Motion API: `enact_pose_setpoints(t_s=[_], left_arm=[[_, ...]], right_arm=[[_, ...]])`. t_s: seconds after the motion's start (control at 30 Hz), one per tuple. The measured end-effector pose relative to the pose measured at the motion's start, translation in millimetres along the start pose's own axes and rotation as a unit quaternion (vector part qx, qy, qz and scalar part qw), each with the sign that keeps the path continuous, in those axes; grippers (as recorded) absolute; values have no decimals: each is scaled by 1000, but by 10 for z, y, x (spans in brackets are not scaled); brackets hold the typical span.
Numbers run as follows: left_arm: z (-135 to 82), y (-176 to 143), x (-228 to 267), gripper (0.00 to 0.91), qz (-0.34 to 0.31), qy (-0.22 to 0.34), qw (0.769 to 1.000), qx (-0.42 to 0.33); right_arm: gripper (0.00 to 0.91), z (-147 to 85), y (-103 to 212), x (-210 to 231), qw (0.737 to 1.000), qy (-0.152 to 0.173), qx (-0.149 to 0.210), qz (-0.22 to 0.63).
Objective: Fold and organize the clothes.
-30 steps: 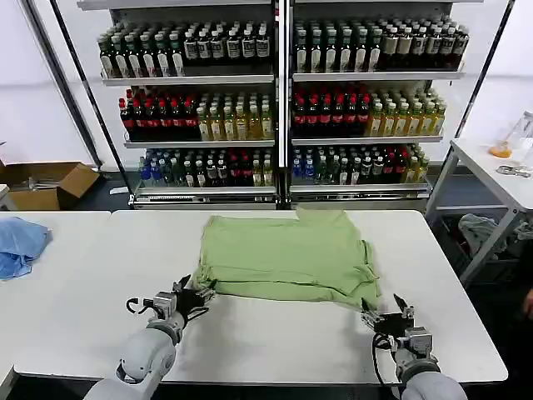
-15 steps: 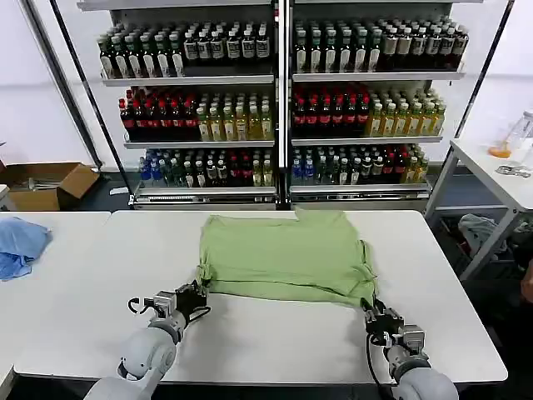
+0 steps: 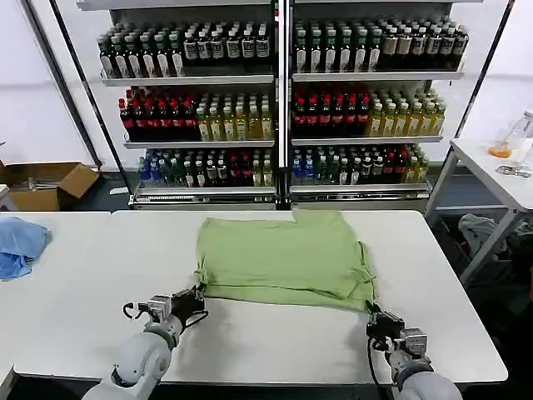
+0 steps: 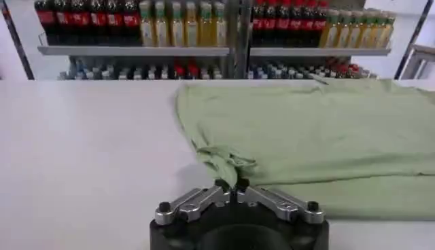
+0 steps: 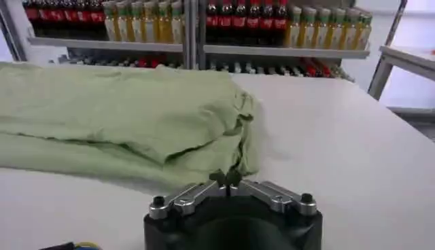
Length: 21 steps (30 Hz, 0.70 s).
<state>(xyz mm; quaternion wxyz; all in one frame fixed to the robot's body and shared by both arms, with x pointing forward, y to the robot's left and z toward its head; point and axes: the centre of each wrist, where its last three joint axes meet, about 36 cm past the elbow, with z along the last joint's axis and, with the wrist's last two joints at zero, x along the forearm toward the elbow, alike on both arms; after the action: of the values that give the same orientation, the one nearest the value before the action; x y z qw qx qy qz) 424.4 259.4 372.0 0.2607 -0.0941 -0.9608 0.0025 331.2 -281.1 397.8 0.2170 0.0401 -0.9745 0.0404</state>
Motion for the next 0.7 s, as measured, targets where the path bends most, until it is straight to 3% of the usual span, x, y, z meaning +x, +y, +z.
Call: enact_pose_setpoints(t_s=[0.33, 0.57, 0.6, 0.63, 0.67, 0.7], left_arm=[[86, -69, 409, 20, 4, 2, 1000, 1], [188, -172, 814, 20, 9, 2, 1000, 1], [200, -185, 868, 322, 8, 2, 1000, 1], [210, -198, 927, 766, 8, 3, 1000, 1], [219, -210, 978, 907, 8, 3, 1000, 0], [230, -219, 1027, 907, 7, 5, 1000, -1]], right_arm=[[0, 7, 24, 474, 1000, -4, 12, -1], [0, 60, 141, 820, 1000, 12, 24, -7], [333, 61, 156, 856, 999, 14, 27, -8], [806, 56, 166, 885, 999, 15, 30, -8], [907, 44, 172, 915, 999, 14, 33, -7], [907, 33, 179, 941, 999, 12, 35, -7]])
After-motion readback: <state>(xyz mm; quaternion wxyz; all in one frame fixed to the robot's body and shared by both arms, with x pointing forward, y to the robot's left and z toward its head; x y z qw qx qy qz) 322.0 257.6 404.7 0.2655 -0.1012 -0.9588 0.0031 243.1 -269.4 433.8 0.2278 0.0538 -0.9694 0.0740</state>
